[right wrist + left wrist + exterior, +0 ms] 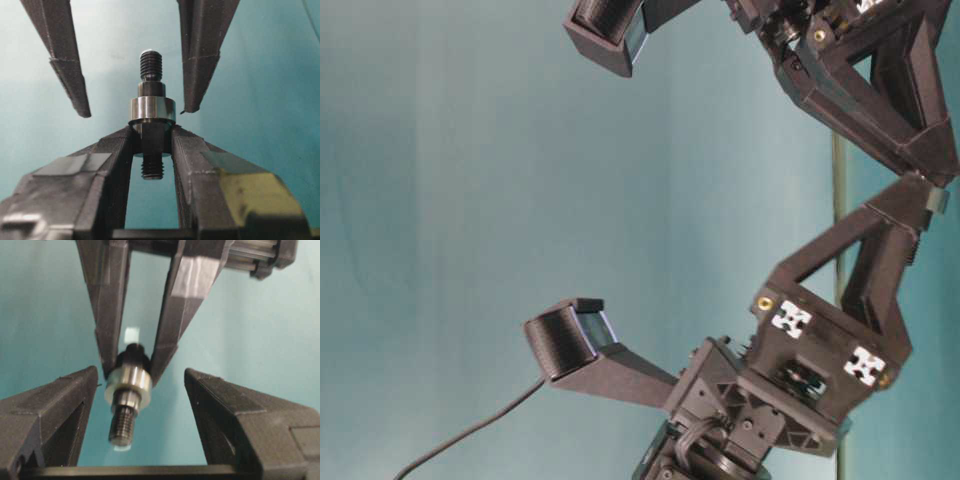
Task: Insert the washer onto the shaft with both hands.
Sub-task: 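Open the left gripper and pull it back from the shaft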
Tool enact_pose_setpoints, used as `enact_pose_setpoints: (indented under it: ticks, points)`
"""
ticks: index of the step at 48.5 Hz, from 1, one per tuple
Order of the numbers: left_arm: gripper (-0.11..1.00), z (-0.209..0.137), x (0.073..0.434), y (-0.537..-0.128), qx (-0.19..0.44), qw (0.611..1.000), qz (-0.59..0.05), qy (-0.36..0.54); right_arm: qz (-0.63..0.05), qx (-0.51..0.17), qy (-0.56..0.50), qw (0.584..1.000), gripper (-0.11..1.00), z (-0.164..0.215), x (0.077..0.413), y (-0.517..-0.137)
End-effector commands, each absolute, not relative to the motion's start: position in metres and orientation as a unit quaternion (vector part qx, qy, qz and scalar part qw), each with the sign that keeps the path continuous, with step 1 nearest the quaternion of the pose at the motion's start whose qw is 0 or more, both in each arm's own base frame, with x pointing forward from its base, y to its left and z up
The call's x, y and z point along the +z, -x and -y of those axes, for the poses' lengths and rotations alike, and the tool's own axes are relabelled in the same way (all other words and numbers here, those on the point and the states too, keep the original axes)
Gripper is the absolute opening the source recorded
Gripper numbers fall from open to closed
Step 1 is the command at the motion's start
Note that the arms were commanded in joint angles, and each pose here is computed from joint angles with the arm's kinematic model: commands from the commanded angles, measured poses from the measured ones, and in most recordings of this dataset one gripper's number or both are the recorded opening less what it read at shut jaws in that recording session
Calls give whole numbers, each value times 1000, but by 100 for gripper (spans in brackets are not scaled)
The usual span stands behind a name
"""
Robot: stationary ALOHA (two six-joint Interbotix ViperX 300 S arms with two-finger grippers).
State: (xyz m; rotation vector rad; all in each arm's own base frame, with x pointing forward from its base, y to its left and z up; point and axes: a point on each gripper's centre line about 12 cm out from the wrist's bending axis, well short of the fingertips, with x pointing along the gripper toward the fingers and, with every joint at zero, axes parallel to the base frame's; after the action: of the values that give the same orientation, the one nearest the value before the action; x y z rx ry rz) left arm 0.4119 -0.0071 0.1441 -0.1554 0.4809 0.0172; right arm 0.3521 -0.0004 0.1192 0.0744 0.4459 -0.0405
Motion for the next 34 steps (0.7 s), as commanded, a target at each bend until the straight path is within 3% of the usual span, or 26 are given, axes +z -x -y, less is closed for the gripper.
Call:
enact_pose_setpoints:
  ticks: [1,34]
  points:
    - [78,8,154,-412,7,969,-237,72,-208,-19,-40,977,0,-1,127,-356]
    - [78,4,174,-371,7,967,-250,54,-209,-20,-41,977,0,-1,126,-356]
